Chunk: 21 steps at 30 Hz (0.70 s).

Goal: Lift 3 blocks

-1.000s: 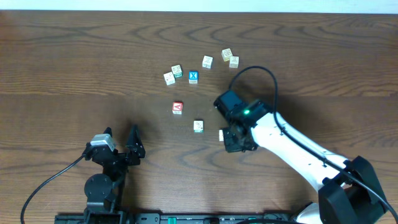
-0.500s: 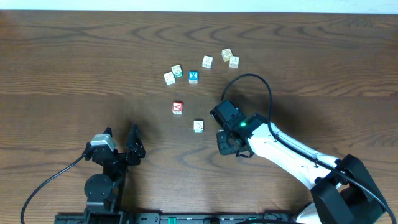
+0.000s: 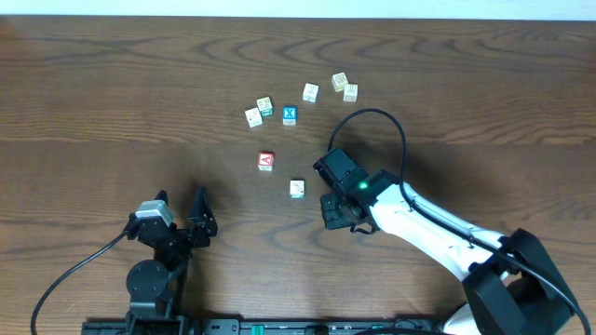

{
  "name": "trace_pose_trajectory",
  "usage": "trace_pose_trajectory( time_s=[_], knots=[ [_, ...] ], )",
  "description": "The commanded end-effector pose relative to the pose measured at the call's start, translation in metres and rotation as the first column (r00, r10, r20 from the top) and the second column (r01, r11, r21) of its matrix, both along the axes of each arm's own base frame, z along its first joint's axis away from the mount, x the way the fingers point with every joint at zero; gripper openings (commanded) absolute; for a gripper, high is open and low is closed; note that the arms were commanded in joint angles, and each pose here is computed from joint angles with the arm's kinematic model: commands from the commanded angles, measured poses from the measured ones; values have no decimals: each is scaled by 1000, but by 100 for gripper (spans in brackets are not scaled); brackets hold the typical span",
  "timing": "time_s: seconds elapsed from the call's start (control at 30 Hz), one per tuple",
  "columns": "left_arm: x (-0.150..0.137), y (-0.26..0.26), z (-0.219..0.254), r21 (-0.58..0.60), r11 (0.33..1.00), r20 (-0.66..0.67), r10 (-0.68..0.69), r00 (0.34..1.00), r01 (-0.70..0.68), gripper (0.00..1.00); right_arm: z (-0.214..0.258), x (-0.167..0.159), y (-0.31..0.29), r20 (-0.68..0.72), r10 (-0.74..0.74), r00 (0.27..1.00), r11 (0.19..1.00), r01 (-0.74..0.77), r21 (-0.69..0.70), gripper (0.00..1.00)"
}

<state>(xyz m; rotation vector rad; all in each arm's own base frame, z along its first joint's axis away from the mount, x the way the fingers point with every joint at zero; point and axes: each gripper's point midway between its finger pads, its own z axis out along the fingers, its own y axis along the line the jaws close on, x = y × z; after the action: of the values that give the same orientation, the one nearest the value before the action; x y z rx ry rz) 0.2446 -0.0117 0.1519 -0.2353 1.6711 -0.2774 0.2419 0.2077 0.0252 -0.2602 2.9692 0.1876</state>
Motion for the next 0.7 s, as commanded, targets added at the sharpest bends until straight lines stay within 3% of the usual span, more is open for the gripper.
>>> trace_pose_trajectory(
  time_s=[0.0, 0.67],
  knots=[
    [-1, 6, -17, 10, 999, -54, 35, 998, -34, 80, -10, -7, 4, -43, 22, 999, 1000, -22, 5, 4],
    [-1, 6, -17, 10, 999, -54, 35, 998, -34, 79, -14, 14, 10, 41, 11, 999, 1000, -11, 5, 7]
  ],
)
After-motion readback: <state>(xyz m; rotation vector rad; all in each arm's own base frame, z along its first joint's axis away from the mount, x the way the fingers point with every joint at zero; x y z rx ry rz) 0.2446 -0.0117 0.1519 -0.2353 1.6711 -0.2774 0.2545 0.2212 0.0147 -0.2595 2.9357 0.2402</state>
